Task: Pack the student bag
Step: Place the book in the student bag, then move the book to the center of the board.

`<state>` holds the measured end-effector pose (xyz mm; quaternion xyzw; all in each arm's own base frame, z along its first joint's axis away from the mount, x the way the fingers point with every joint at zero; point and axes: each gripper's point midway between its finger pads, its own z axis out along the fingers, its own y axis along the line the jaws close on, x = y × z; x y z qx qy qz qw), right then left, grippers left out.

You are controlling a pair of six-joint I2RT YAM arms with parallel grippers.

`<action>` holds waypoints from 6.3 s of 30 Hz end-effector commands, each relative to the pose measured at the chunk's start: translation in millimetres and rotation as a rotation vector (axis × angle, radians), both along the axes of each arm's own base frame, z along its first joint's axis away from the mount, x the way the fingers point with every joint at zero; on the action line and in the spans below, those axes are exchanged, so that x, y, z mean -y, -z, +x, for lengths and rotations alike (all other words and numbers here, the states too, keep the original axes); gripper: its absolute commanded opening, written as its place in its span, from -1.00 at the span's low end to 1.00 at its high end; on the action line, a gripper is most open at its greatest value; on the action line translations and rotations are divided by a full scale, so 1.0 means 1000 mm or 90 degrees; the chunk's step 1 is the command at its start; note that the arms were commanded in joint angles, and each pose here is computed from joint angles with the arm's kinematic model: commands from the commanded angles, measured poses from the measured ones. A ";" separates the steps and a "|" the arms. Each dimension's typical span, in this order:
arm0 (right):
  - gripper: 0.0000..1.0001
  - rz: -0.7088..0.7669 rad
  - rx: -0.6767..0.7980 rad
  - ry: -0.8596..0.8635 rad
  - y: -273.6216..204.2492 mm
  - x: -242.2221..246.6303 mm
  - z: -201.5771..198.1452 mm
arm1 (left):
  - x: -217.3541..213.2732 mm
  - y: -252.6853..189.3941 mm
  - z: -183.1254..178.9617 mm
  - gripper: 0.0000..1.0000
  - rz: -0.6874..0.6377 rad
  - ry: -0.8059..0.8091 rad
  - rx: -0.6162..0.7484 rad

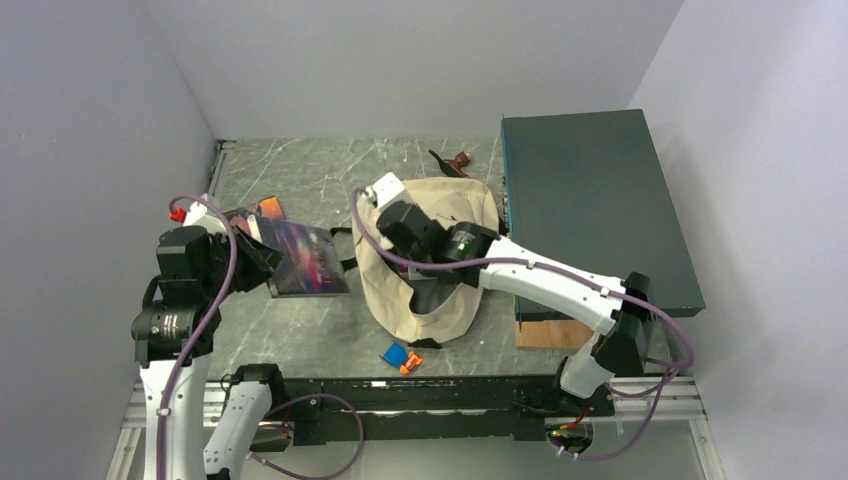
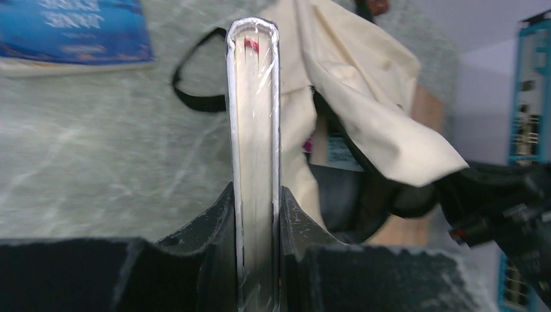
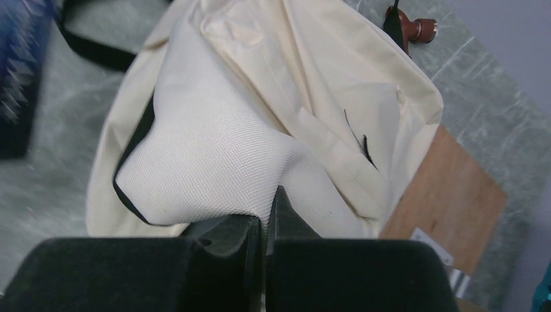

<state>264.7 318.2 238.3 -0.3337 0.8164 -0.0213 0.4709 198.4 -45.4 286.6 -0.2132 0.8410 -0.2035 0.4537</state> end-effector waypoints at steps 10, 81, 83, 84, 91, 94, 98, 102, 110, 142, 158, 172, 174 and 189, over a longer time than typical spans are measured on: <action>-1.00 0.407 -0.023 0.039 -0.112 -0.059 0.044 | 0.073 -0.042 0.015 -1.00 -0.349 0.149 0.175; -1.00 0.365 -0.022 0.001 -0.092 -0.018 0.029 | 0.220 0.123 0.057 0.99 -0.270 0.106 -0.011; -1.00 0.351 -0.022 0.002 -0.086 -0.015 0.029 | 0.204 0.123 0.040 0.99 -0.201 0.142 -0.028; -1.00 0.343 -0.022 0.002 -0.082 -0.014 0.029 | 0.193 0.123 0.031 0.99 -0.174 0.149 -0.042; -0.50 0.285 -0.076 -0.057 -0.042 -0.019 0.013 | 0.105 0.104 -0.004 0.99 -0.001 0.161 -0.094; -0.17 0.269 -0.132 -0.120 -0.021 -0.027 -0.008 | 0.065 0.077 0.007 0.99 0.067 0.121 -0.049; 0.37 0.291 -0.199 -0.187 0.001 -0.033 -0.041 | 0.013 0.041 0.045 0.99 0.110 -0.013 0.022; 0.72 0.322 -0.261 -0.222 0.017 -0.040 -0.068 | -0.015 0.024 0.106 1.00 0.022 -0.147 0.078; 0.93 0.315 -0.212 -0.243 -0.004 -0.050 -0.104 | -0.090 0.034 0.230 0.99 -0.074 -0.359 0.205; 0.99 0.376 -0.154 -0.245 -0.036 -0.031 -0.118 | -0.191 0.257 0.286 0.99 -0.276 -0.709 -0.321; 0.99 0.282 -0.129 -0.337 0.001 -0.087 -0.112 | -0.120 0.264 0.117 0.93 -0.089 -0.555 -0.550; 0.88 0.079 -0.025 -0.441 0.071 -0.186 -0.132 | -0.095 0.250 0.069 0.90 0.051 -0.334 -0.575; 0.72 0.079 -0.025 -0.411 0.081 -0.190 -0.134 | -0.093 0.247 0.072 0.80 0.059 -0.296 -0.553; -0.43 0.120 -0.035 -0.224 0.131 -0.199 -0.116 | -0.101 0.240 0.078 0.59 0.126 -0.216 -0.491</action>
